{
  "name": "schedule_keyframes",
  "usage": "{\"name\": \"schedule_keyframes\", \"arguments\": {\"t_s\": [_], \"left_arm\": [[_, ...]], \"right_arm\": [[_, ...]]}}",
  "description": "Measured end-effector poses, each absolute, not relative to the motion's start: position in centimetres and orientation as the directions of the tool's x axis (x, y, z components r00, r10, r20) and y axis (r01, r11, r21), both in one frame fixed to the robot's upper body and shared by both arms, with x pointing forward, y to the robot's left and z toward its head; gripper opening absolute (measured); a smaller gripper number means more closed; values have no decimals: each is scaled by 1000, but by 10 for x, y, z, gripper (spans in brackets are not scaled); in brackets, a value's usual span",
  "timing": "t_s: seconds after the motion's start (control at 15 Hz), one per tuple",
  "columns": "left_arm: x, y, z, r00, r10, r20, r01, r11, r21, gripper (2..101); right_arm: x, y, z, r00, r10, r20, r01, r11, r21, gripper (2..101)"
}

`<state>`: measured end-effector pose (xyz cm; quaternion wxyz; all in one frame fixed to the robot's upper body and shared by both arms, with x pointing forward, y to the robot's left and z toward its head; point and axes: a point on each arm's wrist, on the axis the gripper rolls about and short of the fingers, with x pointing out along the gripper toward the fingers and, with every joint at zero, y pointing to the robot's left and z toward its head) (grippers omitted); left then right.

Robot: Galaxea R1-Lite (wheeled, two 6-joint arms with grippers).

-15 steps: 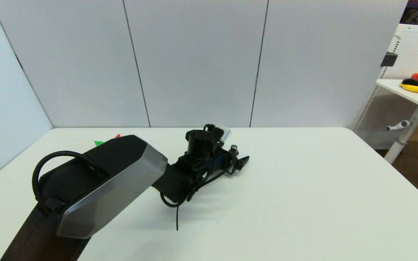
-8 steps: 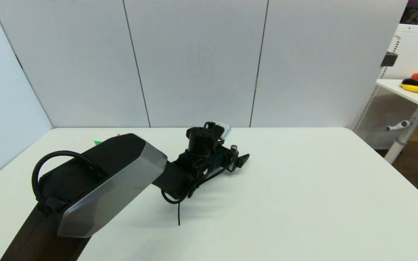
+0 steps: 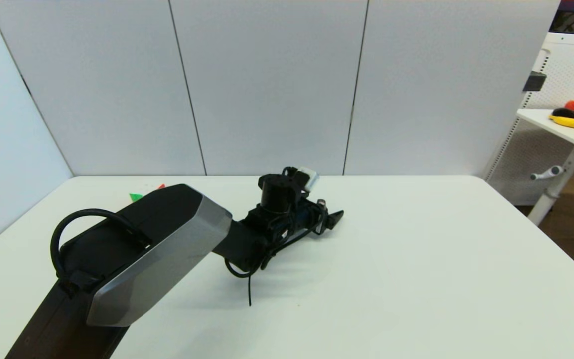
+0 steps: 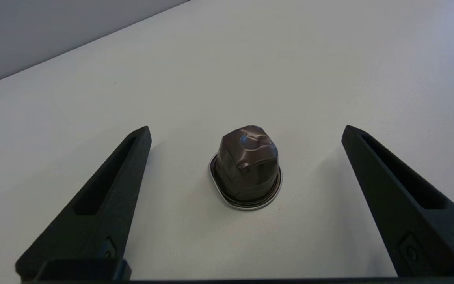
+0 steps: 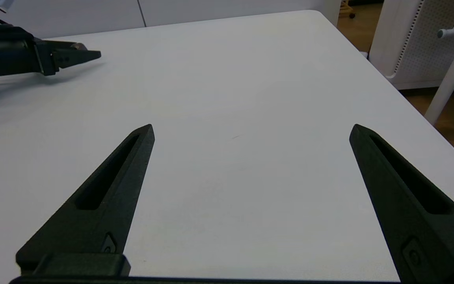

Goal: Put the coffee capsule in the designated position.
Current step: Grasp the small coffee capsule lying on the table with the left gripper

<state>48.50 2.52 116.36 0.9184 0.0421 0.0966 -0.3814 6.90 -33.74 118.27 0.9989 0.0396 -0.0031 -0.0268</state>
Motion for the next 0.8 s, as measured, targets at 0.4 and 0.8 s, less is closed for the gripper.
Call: {"name": "schedule_keyframes", "arguments": {"t_s": [0.4,0.8], "left_arm": [[486,25,1161,690,-692,-212,708,706,4,979],[488,25,1162,693,-691,-207,707,707,6,979]], "right_arm": [[69,-337,1183,999,-54,4,54,995,80,980],[69,-337,1183,999,-54,4,53,995,79,980]]}}
